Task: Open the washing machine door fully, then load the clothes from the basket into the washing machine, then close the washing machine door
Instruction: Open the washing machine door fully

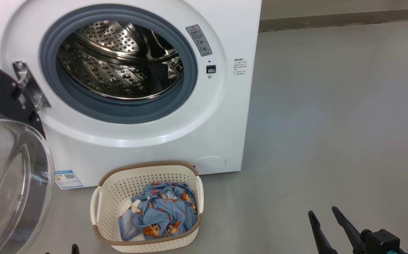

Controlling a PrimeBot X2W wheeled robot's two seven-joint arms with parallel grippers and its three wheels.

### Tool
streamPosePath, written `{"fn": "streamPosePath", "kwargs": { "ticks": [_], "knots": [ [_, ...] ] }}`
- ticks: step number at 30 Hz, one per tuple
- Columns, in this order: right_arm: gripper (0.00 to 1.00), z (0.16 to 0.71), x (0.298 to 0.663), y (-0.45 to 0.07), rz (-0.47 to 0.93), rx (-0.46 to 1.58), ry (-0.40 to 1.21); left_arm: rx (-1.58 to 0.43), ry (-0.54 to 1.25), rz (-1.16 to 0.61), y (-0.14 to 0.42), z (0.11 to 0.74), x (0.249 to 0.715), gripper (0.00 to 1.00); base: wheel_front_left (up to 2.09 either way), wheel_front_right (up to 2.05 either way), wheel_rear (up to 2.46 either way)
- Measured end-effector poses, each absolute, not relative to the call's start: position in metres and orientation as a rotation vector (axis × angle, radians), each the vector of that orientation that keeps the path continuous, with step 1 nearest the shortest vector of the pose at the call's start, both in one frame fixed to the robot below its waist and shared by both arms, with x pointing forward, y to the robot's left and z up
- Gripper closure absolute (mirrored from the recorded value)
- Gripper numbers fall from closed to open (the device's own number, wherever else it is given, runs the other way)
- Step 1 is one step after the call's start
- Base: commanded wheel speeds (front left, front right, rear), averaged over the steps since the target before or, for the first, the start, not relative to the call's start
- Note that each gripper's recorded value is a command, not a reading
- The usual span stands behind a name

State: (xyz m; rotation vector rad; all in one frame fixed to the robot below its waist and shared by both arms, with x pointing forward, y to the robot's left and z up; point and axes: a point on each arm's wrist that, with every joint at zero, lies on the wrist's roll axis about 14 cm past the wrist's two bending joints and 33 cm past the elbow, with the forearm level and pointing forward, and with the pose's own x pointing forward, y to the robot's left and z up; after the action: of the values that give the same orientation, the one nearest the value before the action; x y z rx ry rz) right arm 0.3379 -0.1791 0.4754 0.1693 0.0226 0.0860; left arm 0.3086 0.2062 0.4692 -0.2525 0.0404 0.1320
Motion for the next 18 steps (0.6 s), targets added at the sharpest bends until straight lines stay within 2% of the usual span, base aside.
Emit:
{"fn": "streamPosePath", "kwargs": {
  "ticks": [18],
  "knots": [
    [0.0, 0.4813, 0.3408, -0.1769, 0.092, 0.172, 0.004, -0.225, 0.03, 0.155, 0.2126, 0.4706, 0.3025, 0.0, 0.0, 0.0, 0.0]
  ]
}}
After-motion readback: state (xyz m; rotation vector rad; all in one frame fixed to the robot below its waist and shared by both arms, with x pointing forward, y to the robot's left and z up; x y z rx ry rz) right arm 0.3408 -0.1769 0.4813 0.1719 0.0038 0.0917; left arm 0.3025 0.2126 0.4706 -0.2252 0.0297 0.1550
